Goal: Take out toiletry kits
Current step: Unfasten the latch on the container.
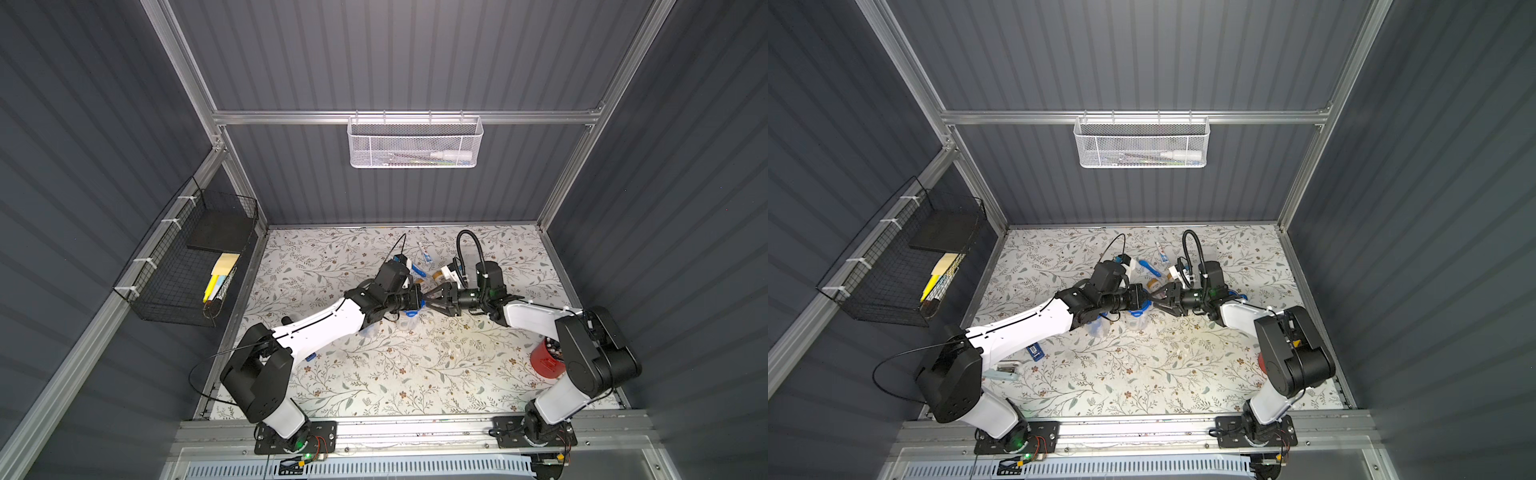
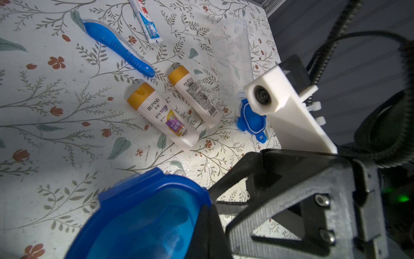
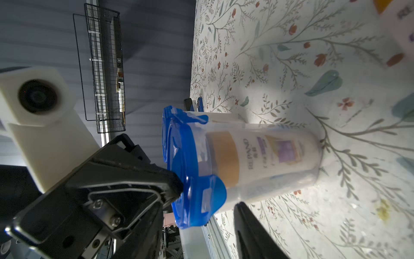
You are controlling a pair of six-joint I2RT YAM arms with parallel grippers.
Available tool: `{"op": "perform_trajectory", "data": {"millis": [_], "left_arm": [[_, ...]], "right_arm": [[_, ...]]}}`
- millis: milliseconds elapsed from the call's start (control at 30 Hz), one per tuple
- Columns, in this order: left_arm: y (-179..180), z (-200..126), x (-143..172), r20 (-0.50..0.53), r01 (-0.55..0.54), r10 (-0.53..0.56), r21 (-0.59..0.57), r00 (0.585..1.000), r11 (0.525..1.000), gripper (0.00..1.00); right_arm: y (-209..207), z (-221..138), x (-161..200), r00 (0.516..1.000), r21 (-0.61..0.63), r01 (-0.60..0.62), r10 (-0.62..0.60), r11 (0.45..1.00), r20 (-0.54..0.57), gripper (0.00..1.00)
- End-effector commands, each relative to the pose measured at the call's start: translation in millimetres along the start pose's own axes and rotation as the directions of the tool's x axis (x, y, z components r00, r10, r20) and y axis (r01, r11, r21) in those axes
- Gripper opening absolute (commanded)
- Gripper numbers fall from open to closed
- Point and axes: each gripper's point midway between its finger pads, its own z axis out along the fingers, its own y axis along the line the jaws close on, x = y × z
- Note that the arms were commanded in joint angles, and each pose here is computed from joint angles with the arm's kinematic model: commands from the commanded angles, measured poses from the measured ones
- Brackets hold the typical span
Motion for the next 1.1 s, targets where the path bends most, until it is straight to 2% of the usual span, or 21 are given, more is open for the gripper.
{"op": "perform_trajectory", "data": {"millis": [0, 333, 733, 867, 1067], "left_arm": [[105, 1, 118, -0.374, -0.013, -0.136, -0.368, 0.918, 0.930, 0.00], [108, 2, 122, -0.369, -0.002, -0.146, -0.371, 0.918, 0.929, 0.00], [119, -4, 130, -0.372, -0.006, -0.156, -0.399, 0.915, 0.917, 0.00], [119, -5, 130, -0.367, -0.001, -0.157, -0.395, 0.917, 0.919, 0.00], [119, -3, 130, -0.369, -0.001, -0.157, -0.393, 0.916, 0.920, 0.00]], "right_arm": [[6, 7, 3, 0.999, -0.055, 0.026, -0.027, 0.998, -0.026, 0.55], [36, 9, 1, 0.997, -0.200, 0.067, -0.075, 0.978, -0.034, 0.56], [54, 6, -4, 0.997, -0.319, 0.059, -0.069, 0.946, -0.022, 0.55], [35, 12, -7, 0.999, -0.281, -0.011, 0.002, 0.960, -0.033, 0.55], [16, 17, -6, 0.999, -0.238, -0.036, 0.031, 0.971, -0.028, 0.58]]}}
